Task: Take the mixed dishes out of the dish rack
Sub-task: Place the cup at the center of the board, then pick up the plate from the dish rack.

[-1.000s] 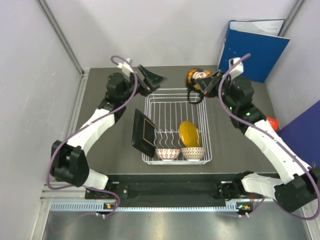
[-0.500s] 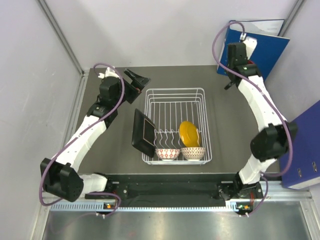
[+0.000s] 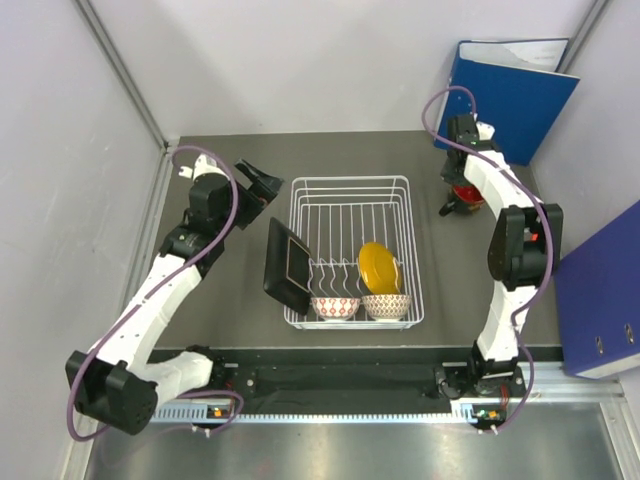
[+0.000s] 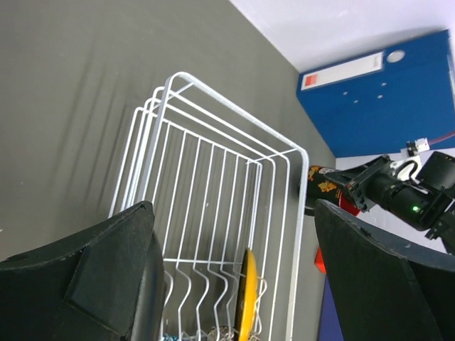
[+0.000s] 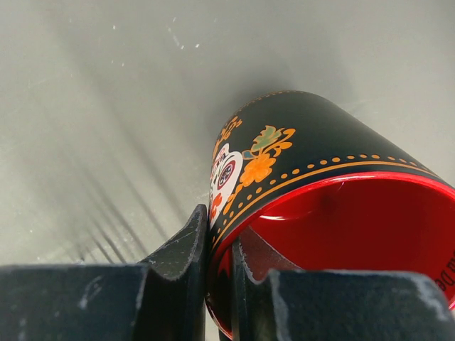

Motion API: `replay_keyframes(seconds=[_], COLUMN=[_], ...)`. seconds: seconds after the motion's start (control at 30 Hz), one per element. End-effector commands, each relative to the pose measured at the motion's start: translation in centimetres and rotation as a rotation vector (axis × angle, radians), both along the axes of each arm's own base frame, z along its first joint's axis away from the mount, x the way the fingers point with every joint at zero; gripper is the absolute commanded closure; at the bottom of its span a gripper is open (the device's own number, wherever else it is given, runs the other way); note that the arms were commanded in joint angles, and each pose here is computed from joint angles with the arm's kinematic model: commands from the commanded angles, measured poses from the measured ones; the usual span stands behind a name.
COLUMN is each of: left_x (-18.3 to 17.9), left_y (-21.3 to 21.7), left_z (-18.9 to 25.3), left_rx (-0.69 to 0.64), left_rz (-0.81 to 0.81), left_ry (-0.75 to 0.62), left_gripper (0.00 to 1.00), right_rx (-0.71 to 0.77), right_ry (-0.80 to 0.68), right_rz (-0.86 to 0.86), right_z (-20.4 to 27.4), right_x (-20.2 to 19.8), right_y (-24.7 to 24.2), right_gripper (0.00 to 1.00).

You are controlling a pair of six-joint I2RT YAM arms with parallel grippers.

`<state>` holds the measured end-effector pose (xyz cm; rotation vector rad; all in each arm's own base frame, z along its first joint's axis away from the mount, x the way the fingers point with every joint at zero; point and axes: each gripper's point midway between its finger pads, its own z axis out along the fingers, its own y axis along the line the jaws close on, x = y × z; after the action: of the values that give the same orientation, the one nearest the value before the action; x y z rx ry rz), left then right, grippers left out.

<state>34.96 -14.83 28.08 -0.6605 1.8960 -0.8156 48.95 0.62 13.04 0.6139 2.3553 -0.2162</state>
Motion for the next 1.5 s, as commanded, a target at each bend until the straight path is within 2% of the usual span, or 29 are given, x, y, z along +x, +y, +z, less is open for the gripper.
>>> replay_keyframes(seconds=[0.0,0.33,0.43,0.47,0.53,0.57,0.63,0.67,0.8,0.9,1.0,1.03,1.1,1.17,1.2,1.23,1.27,1.3,1.33,1.47], left_x=[-0.2,-0.2,-0.3,-0.3,-0.5,-0.5,-0.5,-0.5,-0.5,-0.4,-0.4,-0.4,-0.4,-0.4,-0.5,-0.6,-0.9,-0.9,-1.4,-2.4], left_y=[0.2,-0.6,-0.5,-0.5,-0.9,-1.0,-1.2,-1.3,-1.4,-1.2,-0.6,-0.6,-0.3,0.0,-0.5,-0.7,-0.9,-1.2,-2.0,-4.1], left_z=[-1.7,-3.4,-3.6,-3.6,-3.8,-3.8,-4.0,-3.8,-3.6,-3.1,-1.8,-1.3,-0.3,0.4,1.1,1.3,1.0,1.8,2.1,1.8], left_rx=[0.004,0.005,0.011,0.012,0.005,0.003,0.002,-0.005,-0.006,0.009,0.036,0.041,0.074,0.126,0.148,0.176,0.231,0.258,0.295,0.447], left_rz=[0.003,-0.032,-0.035,-0.035,-0.061,-0.063,-0.074,-0.077,-0.087,-0.084,-0.068,-0.072,-0.075,-0.075,-0.084,-0.089,-0.105,-0.107,-0.115,-0.181], left_ry=[0.039,0.085,0.086,0.084,0.090,0.089,0.089,0.082,0.066,0.045,-0.001,-0.018,-0.064,-0.102,-0.125,-0.133,-0.132,-0.151,-0.162,-0.176], left_gripper=[0.01,0.01,0.01,0.01,0.01,0.01,0.01,0.01,0.01,0.01,0.01,0.01,0.01,0.01,0.01,0.01,0.01,0.01,0.01,0.01], right_rx=[0.059,0.084,0.085,0.086,0.090,0.092,0.100,0.102,0.132,0.161,0.193,0.200,0.207,0.200,0.197,0.217,0.228,0.233,0.260,0.267], right_ry=[-0.134,-0.077,-0.084,-0.091,-0.129,-0.141,-0.177,-0.189,-0.277,-0.393,-0.515,-0.579,-0.640,-0.745,-0.701,-0.804,-0.820,-0.765,-0.830,-0.794], right_rz=[-0.038,-0.062,-0.058,-0.054,-0.045,-0.043,-0.033,-0.030,-0.006,0.027,0.097,0.124,0.208,0.263,0.314,0.337,0.359,0.399,0.405,0.441], right_z=[3.0,1.0,1.3,1.4,2.4,2.8,4.3,4.9,8.7,13.6,19.2,22.1,23.7,27.1,24.2,26.9,26.5,22.8,24.2,20.1], right_x=[2.8,4.3,4.3,4.3,4.4,4.4,4.4,4.4,4.5,4.2,2.9,1.6,0.1,-3.2,-4.6,-6.4,-7.4,-8.7,-10.3,-14.5], right_y=[-1.1,-3.2,-3.1,-3.0,-2.8,-2.8,-2.6,-2.6,-1.5,0.2,3.3,4.2,8.0,9.9,12.3,12.8,13.7,15.1,15.2,16.3], right_gripper=[1.00,1.00,0.84,0.65,0.49,0.38,0.30,0.23,0.16,0.07,0.05,0.05,0.05,0.02,0.02,0.02,0.02,0.02,0.02,0.03])
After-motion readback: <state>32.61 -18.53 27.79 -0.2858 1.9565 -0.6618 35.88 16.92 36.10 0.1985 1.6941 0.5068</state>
